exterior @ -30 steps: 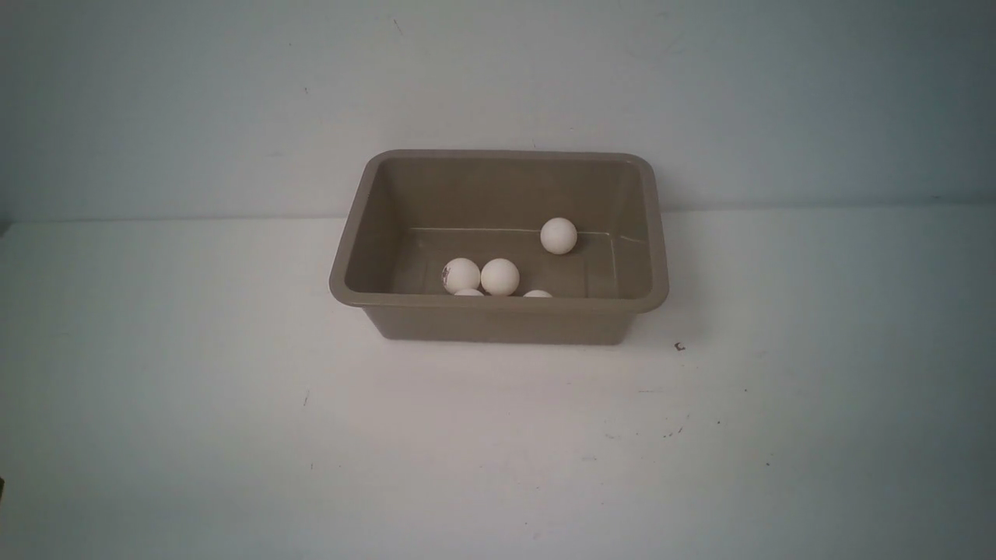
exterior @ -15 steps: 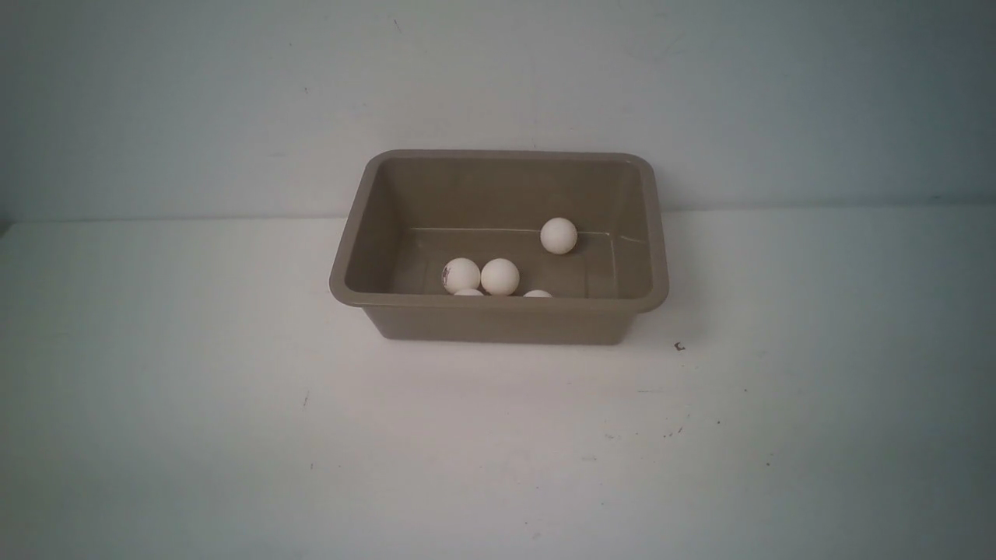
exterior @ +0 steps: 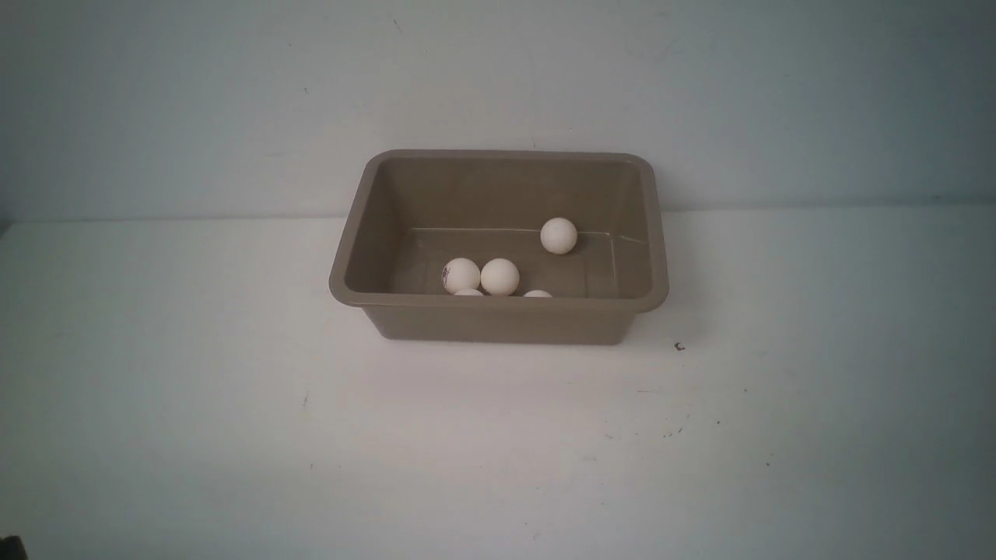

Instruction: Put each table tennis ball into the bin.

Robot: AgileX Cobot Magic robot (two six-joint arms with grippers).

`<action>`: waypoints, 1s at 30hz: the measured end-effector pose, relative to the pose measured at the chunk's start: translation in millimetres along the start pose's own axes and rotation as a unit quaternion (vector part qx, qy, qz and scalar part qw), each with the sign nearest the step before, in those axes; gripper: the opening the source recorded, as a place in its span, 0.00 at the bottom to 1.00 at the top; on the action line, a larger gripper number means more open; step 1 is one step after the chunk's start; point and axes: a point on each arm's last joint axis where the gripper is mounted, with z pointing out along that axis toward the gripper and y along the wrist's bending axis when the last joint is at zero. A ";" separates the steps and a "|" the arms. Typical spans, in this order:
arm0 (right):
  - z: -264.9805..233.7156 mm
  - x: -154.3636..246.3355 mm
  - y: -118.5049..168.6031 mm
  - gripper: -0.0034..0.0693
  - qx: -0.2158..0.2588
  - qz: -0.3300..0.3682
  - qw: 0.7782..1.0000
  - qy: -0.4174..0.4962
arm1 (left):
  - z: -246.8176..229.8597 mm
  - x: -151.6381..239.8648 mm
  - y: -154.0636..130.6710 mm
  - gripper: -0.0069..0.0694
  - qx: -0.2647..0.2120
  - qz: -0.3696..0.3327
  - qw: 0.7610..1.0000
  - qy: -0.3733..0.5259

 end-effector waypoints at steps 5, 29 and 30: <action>0.0 0.0 0.0 0.03 0.000 0.000 1.000 0.000 | -0.1 -3.9 0.4 0.08 -0.002 -0.010 1.000 -0.022; 6.8 -7.0 16.3 0.03 -0.078 0.075 0.991 -0.081 | -0.1 -3.9 0.3 0.08 -0.001 -0.012 1.000 -0.021; 12.2 -1.2 18.9 0.03 -0.078 0.069 0.991 -0.084 | -0.1 -3.9 0.3 0.08 -0.001 -0.012 1.000 -0.021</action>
